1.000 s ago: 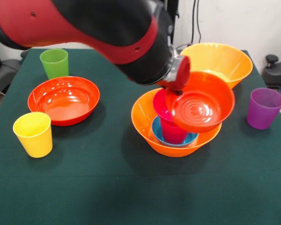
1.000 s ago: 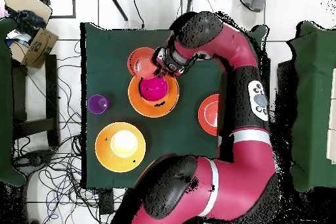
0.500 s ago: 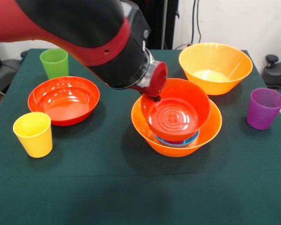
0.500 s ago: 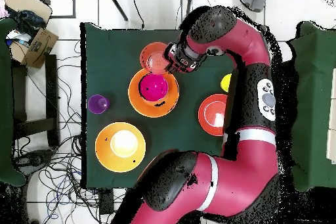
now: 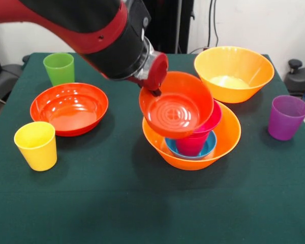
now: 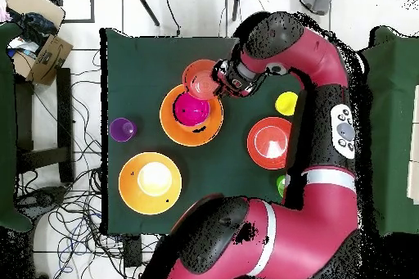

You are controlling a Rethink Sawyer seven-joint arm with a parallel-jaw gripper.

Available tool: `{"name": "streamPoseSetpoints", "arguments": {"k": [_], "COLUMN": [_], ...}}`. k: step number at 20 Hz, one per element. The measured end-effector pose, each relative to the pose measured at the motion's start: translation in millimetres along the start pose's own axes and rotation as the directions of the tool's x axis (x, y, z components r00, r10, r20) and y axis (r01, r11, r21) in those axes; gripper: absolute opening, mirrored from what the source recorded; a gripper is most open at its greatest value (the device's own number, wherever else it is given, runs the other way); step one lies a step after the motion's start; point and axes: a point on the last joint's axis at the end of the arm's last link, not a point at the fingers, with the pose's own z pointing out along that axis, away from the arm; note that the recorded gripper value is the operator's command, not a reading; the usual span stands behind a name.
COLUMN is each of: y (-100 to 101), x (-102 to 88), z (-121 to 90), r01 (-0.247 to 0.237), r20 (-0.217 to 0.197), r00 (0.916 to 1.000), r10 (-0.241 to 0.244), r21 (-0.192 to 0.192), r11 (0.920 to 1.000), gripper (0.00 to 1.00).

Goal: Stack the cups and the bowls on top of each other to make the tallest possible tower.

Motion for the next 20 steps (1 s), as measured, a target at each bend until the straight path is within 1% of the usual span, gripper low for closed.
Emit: {"name": "streamPoseSetpoints", "arguments": {"k": [5, 7, 10, 17, 20], "y": [-9, -11, -10, -10, -10], "x": [15.8, 19.6, 19.5, 16.2, 13.1], "z": [-4, -6, -9, -7, -5], "r01": [-0.015, -0.018, -0.017, -0.018, -0.018], "r20": [-0.015, -0.009, 0.002, 0.018, 0.035], "r00": [0.9998, 0.9998, 0.9998, 0.9997, 0.9992], "r10": [0.015, 0.018, 0.017, 0.018, 0.018], "r21": [0.021, 0.025, 0.022, 0.018, 0.014], "r11": [0.9997, 0.9995, 0.9996, 0.9997, 0.9997], "gripper": [0.00, 0.00, 0.00, 0.00, 0.00]}}
